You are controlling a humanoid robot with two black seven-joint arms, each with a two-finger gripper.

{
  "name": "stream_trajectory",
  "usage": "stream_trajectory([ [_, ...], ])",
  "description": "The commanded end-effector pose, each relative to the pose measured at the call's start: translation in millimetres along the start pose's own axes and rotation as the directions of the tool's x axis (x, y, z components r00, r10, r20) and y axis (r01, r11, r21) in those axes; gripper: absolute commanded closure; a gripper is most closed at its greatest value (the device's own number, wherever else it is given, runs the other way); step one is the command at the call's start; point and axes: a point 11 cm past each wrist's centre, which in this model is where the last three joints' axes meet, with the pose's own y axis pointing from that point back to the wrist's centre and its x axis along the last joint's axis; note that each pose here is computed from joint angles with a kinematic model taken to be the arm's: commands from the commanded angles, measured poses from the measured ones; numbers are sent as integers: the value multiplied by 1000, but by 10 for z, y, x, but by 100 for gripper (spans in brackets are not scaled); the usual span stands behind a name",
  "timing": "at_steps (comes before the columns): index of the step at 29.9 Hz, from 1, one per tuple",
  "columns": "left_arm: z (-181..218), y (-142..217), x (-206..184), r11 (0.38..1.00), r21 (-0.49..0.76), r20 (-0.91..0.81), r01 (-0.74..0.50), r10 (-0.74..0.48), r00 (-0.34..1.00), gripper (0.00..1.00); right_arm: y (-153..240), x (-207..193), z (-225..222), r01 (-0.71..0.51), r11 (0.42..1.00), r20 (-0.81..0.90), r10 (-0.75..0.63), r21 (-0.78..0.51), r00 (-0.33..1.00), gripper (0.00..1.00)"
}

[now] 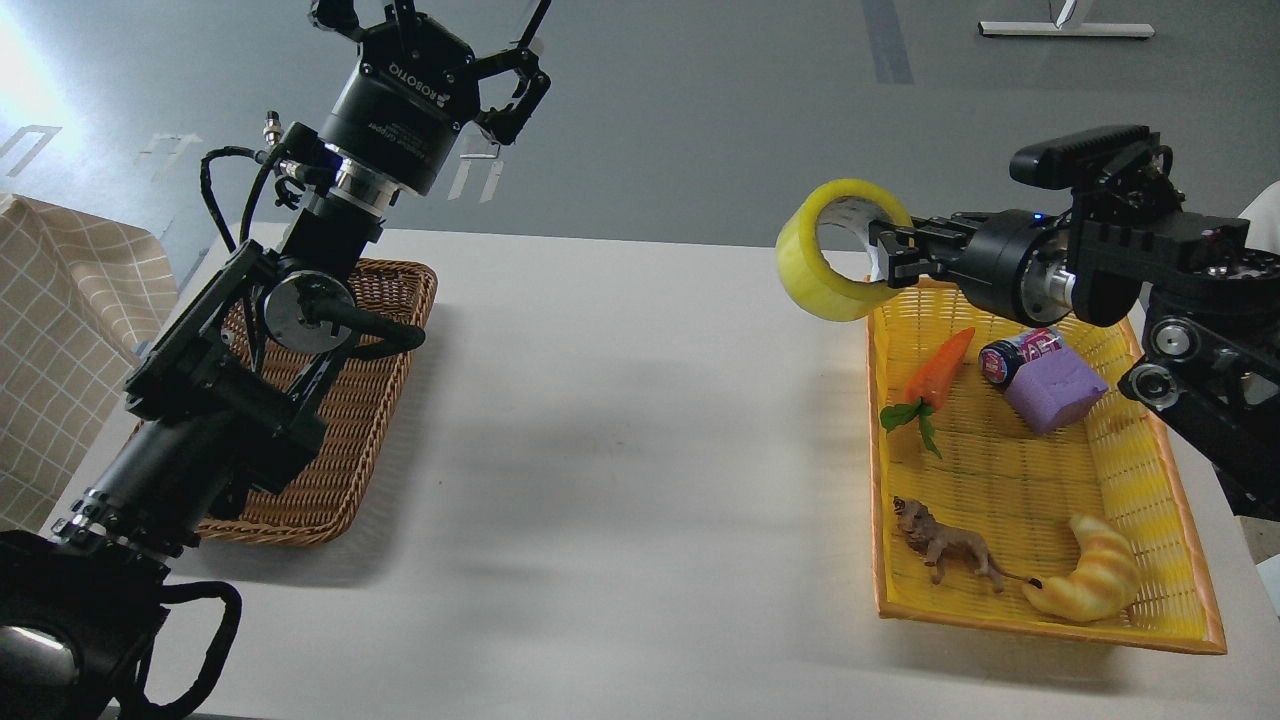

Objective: Place and transfer tape with both arms
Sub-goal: 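Lift the tape roll out of the yellow basket with the right gripper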

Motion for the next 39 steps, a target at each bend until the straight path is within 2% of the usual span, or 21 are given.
stream_trajectory([
  [1,5,0,3,1000,0,1,0,0,1000,2,-183,-5,-171,22,999,-11,-22,27,1000,96],
  [17,7,-5,-1,1000,0,2,1,-1,1000,2,-840,-327,-920,156,981,-41,-152,118,988,95],
  [30,4,-7,-3,1000,-1,0,1,-1,1000,2,-1069,-517,-1195,212,965,36,-220,156,975,93],
  [33,3,-7,-4,1000,0,1,2,-2,1000,2,-1106,-594,-1263,228,960,37,-237,162,971,88],
  [39,-9,-4,-6,1000,0,-2,1,-1,1000,2,-1152,-744,-1343,270,950,3,-273,158,962,88],
])
